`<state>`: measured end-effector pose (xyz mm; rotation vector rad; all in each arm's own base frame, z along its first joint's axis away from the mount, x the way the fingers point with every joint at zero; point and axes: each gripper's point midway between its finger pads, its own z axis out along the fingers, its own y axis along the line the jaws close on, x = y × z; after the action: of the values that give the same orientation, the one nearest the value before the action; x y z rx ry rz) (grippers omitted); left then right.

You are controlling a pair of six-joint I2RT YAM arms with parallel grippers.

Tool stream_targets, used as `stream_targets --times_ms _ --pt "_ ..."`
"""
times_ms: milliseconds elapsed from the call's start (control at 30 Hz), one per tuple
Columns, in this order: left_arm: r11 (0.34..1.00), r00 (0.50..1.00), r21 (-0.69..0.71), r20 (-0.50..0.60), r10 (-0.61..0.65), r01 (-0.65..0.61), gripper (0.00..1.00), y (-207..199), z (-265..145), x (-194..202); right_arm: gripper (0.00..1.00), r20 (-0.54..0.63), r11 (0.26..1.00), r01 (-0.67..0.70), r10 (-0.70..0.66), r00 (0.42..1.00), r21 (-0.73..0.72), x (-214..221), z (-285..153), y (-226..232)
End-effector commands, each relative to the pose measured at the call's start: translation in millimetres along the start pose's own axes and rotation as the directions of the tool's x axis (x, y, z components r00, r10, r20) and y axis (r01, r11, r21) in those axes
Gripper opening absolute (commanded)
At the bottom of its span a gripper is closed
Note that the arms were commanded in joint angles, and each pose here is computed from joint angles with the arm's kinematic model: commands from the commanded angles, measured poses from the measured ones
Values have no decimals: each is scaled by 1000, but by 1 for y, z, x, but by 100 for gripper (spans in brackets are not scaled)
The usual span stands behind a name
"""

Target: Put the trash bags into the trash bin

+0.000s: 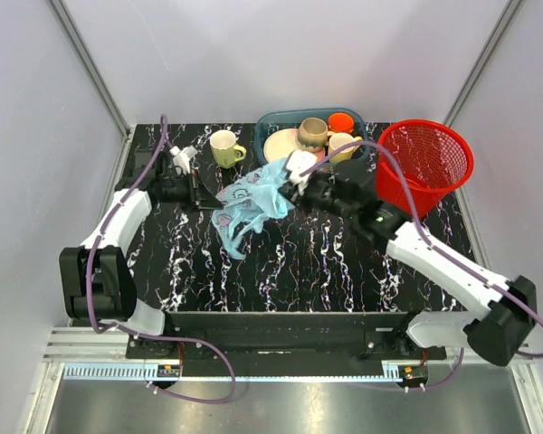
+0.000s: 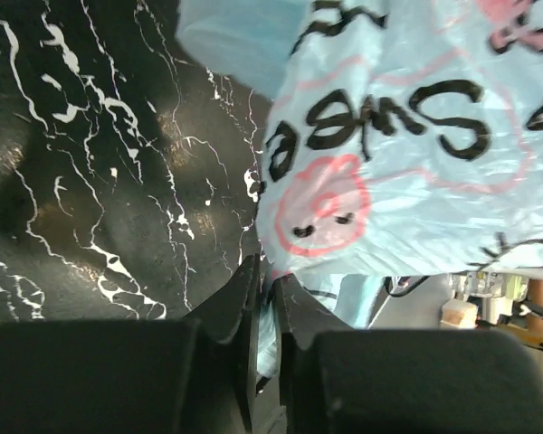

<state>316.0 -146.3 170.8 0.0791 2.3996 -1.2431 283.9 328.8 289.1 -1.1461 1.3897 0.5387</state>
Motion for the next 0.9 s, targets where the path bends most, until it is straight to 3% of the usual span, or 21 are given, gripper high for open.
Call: stream_targets --times_ms 0,133,200,300,333,367,400,500,533,567,600,667,867 --pt "989 988 -24 41 150 -149 16 -4 -27 -11 0 -76 919 -390 385 920 -60 1 -23 11" --pt "978 972 46 125 197 -204 41 -33 -45 -8 0 -49 864 -502 501 864 -22 -13 -19 -3" --pt "964 951 72 193 240 -258 61 -56 -58 -8 0 -34 824 -567 566 823 -11 -22 -15 -9" --pt "958 920 54 297 255 -283 74 -75 -71 -11 0 -17 771 -637 637 771 -13 -31 -9 -12" --pt "954 905 43 331 265 -296 84 -80 -76 -12 0 -13 756 -654 654 756 -12 -34 -8 -13" --pt "953 892 29 361 271 -301 84 -83 -79 -14 0 -9 724 -690 690 724 -8 -35 -6 -14" --pt "942 844 -3 444 301 -335 84 -98 -94 -22 0 -3 706 -708 708 706 -9 -38 -4 -15" --pt "912 811 116 512 284 -393 62 -137 -103 -11 0 8 654 -756 756 654 -11 -42 -1 -16" --pt "921 829 138 498 253 -364 55 -135 -97 -3 0 33 656 -754 755 655 -27 -49 0 -18" --pt "927 836 145 497 234 -345 41 -135 -93 1 0 42 647 -761 763 645 -41 -52 -1 -18" --pt "917 847 187 480 228 -353 38 -146 -87 13 0 45 641 -766 768 639 -48 -53 0 -17" --pt "923 846 184 490 212 -338 31 -144 -72 19 0 55 615 -785 788 613 -73 -62 0 -16" --pt "938 852 200 501 149 -282 27 -150 -40 4 0 85 564 -814 826 557 -141 -77 7 -16"
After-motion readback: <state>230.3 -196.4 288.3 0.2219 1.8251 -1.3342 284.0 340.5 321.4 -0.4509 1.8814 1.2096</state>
